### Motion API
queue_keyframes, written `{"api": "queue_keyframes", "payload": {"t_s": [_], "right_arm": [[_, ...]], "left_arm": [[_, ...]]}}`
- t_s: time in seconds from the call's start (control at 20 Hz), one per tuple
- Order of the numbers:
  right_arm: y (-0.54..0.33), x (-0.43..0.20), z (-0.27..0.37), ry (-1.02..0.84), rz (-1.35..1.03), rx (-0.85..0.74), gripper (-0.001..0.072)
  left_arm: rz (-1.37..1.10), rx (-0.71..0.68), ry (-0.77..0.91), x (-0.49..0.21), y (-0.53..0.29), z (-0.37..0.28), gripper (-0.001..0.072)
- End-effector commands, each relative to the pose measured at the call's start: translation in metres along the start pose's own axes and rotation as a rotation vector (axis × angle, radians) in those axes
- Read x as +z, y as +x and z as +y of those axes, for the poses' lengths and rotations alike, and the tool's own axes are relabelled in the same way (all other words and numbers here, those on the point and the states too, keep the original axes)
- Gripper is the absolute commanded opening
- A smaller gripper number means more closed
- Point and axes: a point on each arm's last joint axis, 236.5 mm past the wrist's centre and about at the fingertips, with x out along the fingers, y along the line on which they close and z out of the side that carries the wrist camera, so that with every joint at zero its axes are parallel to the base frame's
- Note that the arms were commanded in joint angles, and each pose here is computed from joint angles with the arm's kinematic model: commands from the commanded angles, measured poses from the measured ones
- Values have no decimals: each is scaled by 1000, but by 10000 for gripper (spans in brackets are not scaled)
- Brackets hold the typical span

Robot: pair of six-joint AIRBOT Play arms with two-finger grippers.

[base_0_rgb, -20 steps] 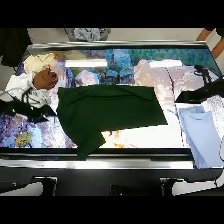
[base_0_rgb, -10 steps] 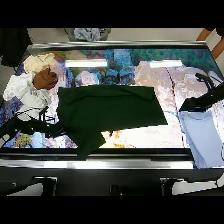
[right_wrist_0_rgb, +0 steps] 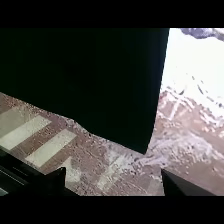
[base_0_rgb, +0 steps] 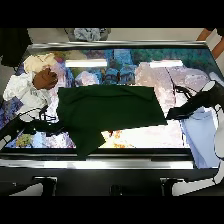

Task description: Fold the shirts.

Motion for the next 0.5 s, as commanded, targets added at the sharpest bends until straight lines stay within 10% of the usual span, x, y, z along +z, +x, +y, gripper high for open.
{"api": "queue_keyframes", "payload": {"t_s": [0.0, 0.25, 0.35, 0.4, 0.45], "right_arm": [[25, 2, -5, 29, 31, 24, 679], [57, 13, 8, 57, 59, 83, 594], [64, 26, 7, 52, 28, 50, 374], [63, 32, 7, 64, 8, 39, 54], [58, 36, 8, 73, -9, 34, 50]], "left_arm": [[-12, -4, 18, 1, -3, -3, 28], [-46, -12, 48, 15, -12, -11, 28], [-69, -17, 65, 25, -19, -17, 28], [-79, -20, 73, 29, -23, -21, 28], [-84, -18, 94, 33, -27, -23, 27]]}}
